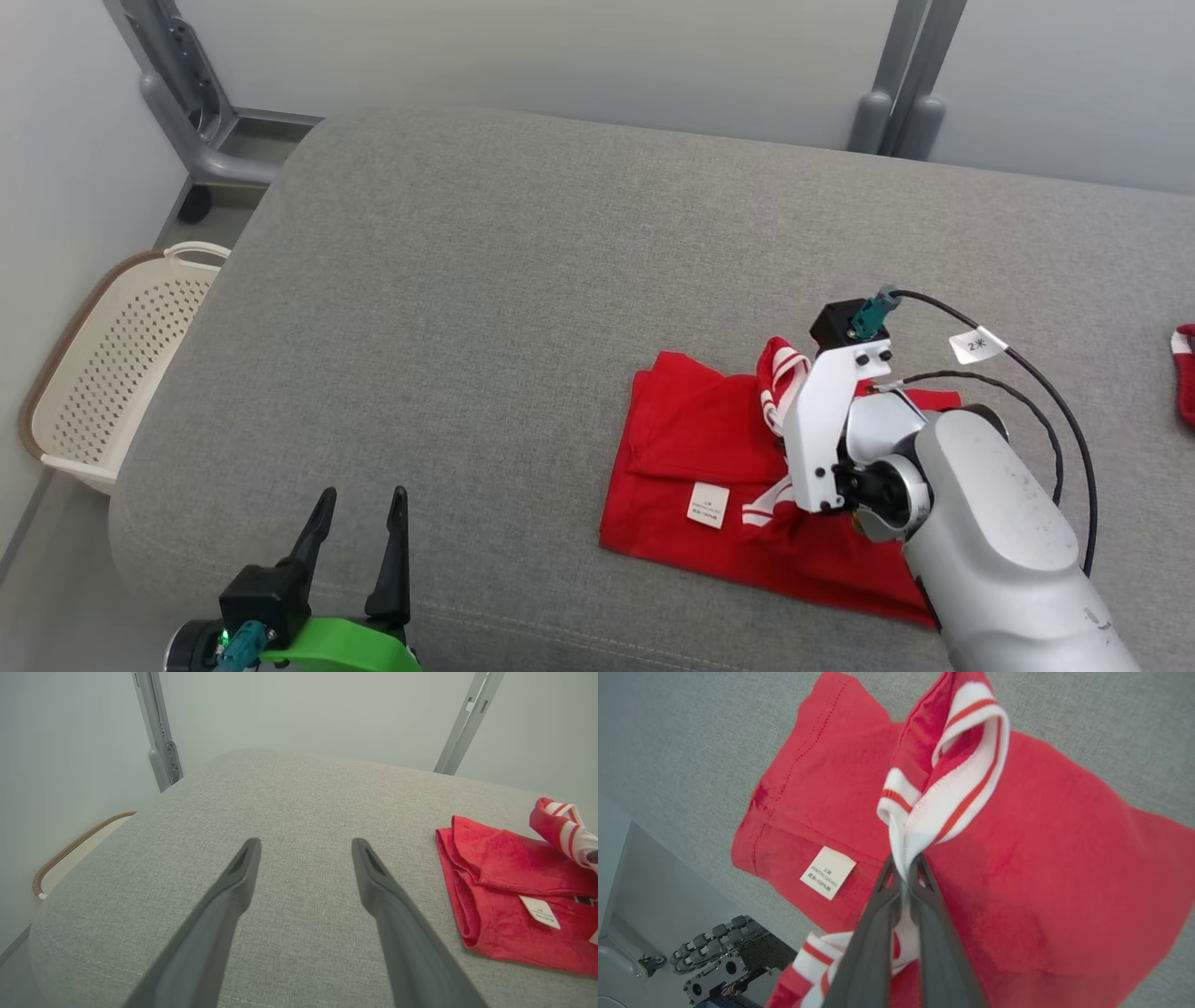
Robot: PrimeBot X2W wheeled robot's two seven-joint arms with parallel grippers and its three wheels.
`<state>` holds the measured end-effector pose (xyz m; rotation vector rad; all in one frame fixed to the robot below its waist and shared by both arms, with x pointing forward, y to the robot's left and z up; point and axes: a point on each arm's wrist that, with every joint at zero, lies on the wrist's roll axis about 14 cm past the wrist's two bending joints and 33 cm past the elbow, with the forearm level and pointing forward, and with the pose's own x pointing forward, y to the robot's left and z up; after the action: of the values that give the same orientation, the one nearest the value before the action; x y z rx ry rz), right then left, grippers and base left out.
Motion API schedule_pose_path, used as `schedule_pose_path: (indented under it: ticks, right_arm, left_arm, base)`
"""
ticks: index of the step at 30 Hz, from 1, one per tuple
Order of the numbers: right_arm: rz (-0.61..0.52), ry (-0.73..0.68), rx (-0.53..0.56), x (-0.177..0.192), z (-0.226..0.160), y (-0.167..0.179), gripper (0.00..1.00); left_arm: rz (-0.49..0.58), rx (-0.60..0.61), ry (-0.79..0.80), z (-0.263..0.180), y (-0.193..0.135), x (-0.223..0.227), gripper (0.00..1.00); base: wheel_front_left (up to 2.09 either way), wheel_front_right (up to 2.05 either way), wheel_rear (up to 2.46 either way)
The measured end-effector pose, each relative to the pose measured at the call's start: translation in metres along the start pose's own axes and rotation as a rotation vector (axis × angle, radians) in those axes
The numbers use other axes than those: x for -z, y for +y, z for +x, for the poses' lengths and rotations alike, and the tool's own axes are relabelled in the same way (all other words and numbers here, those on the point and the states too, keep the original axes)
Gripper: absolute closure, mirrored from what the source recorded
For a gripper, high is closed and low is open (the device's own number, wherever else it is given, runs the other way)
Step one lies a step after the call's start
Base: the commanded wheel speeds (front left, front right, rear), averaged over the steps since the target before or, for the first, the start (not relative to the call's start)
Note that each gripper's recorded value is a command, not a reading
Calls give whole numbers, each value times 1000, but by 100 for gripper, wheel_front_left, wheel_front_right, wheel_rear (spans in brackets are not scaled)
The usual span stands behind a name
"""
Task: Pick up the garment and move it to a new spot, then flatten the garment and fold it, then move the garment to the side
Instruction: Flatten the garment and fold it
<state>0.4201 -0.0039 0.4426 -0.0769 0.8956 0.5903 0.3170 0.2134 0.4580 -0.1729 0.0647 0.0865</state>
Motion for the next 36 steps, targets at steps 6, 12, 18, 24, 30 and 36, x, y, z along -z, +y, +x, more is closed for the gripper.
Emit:
schedule_pose_path:
  ticks: [6,12,18,24,30,36]
  right_arm:
    - [-15,-4,-68,-6,12,21,100]
    - [-17,-8,-124,-12,21,36,100]
    - [-25,-11,-159,-19,30,48,100]
    - [-34,15,-180,-13,38,56,100]
    - [-34,36,-194,-10,44,61,100]
    - [-7,-6,-249,-20,40,74,0]
  left_arm:
    - [-4,-16,1,-3,4,1,0]
    - [-6,-25,5,-5,7,2,0]
    - [-6,-32,5,-4,8,1,0]
    - [-9,-46,5,-7,11,2,0]
    - [-11,-58,9,-8,14,3,0]
    - [-13,-57,6,-7,13,2,0]
  base:
    - [0,0,0]
    - [0,0,0]
    - [0,0,0]
    - [0,0,0]
    - [0,0,0]
    - [0,0,0]
